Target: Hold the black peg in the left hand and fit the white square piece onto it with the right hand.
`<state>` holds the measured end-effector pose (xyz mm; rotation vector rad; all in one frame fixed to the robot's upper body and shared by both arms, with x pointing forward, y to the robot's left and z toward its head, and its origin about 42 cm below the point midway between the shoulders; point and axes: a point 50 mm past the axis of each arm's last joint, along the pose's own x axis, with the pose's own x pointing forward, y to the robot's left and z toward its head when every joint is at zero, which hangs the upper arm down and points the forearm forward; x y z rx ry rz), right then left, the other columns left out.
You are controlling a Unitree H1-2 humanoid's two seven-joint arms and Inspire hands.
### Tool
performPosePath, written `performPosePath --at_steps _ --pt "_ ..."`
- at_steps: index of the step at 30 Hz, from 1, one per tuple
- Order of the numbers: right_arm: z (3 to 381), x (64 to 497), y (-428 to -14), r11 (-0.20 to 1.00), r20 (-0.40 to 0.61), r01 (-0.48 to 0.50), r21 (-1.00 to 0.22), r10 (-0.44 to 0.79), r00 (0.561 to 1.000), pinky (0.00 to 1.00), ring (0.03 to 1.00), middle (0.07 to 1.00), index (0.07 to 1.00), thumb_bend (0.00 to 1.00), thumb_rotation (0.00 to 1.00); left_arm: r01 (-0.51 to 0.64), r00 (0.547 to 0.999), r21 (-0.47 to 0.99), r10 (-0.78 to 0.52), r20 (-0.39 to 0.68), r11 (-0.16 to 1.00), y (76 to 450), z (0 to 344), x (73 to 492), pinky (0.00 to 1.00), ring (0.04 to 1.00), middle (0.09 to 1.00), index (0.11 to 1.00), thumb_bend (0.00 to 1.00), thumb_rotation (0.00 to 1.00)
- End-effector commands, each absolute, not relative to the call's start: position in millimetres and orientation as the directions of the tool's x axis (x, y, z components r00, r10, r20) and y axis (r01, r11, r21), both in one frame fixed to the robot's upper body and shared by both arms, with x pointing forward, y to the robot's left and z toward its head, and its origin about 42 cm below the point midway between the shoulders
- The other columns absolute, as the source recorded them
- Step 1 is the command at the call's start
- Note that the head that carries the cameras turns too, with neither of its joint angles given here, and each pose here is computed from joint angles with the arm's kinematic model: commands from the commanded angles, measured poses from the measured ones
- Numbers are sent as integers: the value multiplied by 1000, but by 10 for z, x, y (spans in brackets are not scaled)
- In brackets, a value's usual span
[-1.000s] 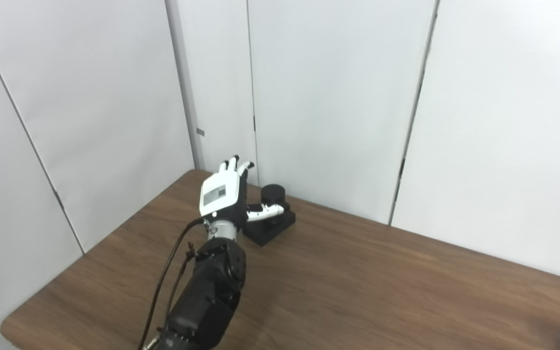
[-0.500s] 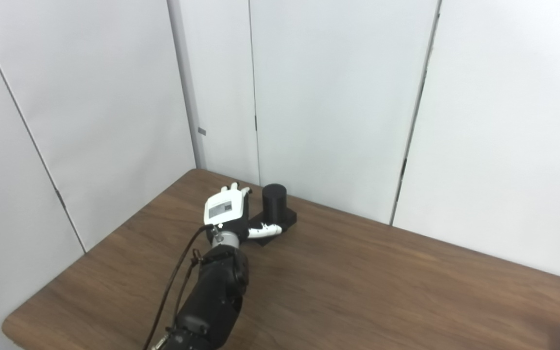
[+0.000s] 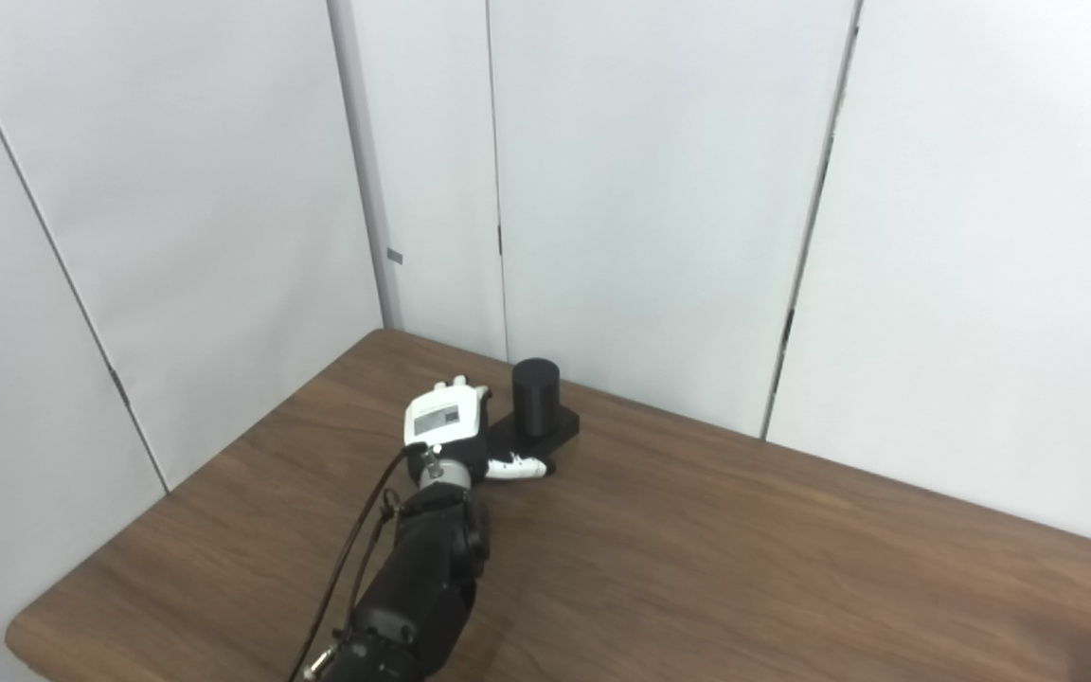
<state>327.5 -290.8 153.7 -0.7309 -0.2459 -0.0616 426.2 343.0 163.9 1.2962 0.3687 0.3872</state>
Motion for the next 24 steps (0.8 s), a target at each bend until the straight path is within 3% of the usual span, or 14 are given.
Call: performPosePath --at_steps 1,18,24 --pt "1727 3329 -2905 744 305 177 -644 37 952 446 591 649 643 672 0 -130 878 975 478 30 178 3512 1944 4433 944 1000 1000 867 1000 552" --pt "1840 3246 -2820 740 294 173 -649 35 955 473 602 655 646 680 0 -65 868 982 496 -32 176 3703 1881 4515 972 1000 1000 842 1000 535" --pt "1864 3227 -2806 744 299 174 -645 36 954 487 604 655 643 676 0 1 874 974 473 -112 229 3772 1830 4508 1000 1000 990 768 947 496"
